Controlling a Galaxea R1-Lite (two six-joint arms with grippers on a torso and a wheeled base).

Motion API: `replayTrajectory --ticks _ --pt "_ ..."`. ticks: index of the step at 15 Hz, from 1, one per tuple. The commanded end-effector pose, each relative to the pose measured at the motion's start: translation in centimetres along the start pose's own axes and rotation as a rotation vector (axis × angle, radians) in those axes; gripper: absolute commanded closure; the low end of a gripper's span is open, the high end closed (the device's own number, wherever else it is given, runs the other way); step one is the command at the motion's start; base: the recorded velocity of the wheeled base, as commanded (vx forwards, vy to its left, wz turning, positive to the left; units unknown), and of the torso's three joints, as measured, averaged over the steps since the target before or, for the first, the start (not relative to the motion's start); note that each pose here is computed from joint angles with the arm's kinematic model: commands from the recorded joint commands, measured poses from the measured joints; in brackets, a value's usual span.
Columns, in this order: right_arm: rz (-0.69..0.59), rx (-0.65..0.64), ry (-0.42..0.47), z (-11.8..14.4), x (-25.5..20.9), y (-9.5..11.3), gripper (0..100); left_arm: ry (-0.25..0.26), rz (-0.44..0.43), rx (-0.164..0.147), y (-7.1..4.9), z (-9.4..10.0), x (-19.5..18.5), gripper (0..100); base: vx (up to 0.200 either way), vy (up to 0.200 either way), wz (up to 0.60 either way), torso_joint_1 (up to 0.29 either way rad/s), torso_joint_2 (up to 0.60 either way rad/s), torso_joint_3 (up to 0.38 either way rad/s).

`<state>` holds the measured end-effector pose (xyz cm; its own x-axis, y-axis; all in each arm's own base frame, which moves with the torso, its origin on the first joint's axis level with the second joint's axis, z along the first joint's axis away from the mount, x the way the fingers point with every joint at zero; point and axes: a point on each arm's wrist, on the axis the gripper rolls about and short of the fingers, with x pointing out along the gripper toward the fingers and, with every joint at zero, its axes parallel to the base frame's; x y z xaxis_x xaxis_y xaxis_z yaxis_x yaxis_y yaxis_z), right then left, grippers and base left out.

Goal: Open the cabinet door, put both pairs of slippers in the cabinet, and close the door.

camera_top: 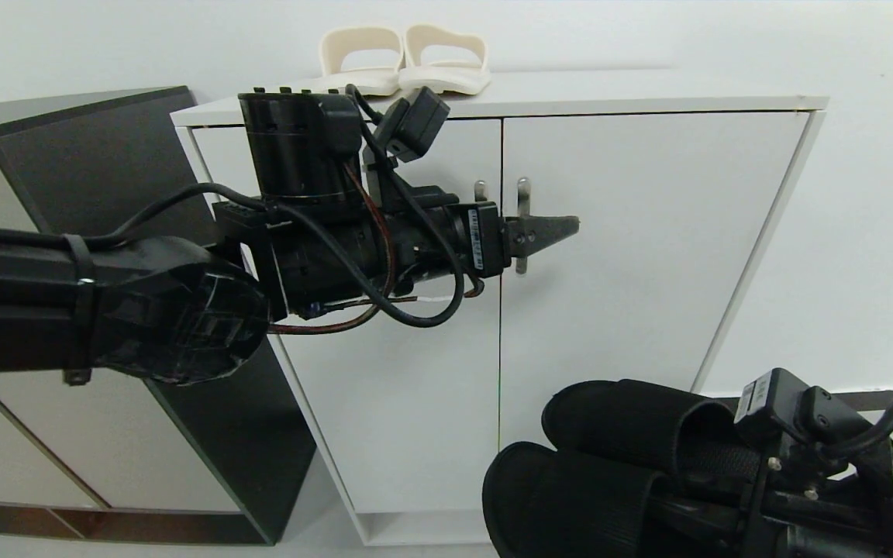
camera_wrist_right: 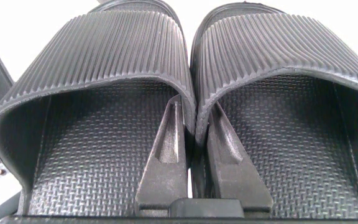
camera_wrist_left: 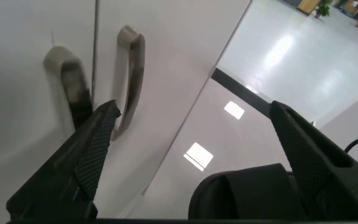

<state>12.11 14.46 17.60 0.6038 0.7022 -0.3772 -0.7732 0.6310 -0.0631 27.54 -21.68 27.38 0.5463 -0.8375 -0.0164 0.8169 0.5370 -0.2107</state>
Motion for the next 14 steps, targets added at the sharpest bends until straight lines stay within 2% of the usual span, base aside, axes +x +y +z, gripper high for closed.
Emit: replayTrajectory --ticks 1,9,10,14 --pt "0.000 0.000 0.001 0.0 0.0 0.0 100 0.002 0.009 -0.002 0.5 -0.2 0.6 0 0.000 0.000 0.00 0.000 0.00 0.000" --pt "0.001 -0.001 0.006 -0.1 0.1 0.0 100 0.013 0.005 -0.006 1.1 -0.8 2.3 0 0.000 0.000 0.00 0.000 0.00 0.000" --pt "0.004 -0.001 0.007 -0.1 0.1 0.0 100 0.009 0.004 -0.004 1.1 -0.7 2.4 100 0.000 0.000 0.00 0.000 0.00 0.000" --pt "0.024 0.001 0.009 -0.2 0.1 0.1 100 -0.001 0.003 -0.004 1.0 -0.4 2.1 100 0.000 0.000 0.00 0.000 0.00 0.000"
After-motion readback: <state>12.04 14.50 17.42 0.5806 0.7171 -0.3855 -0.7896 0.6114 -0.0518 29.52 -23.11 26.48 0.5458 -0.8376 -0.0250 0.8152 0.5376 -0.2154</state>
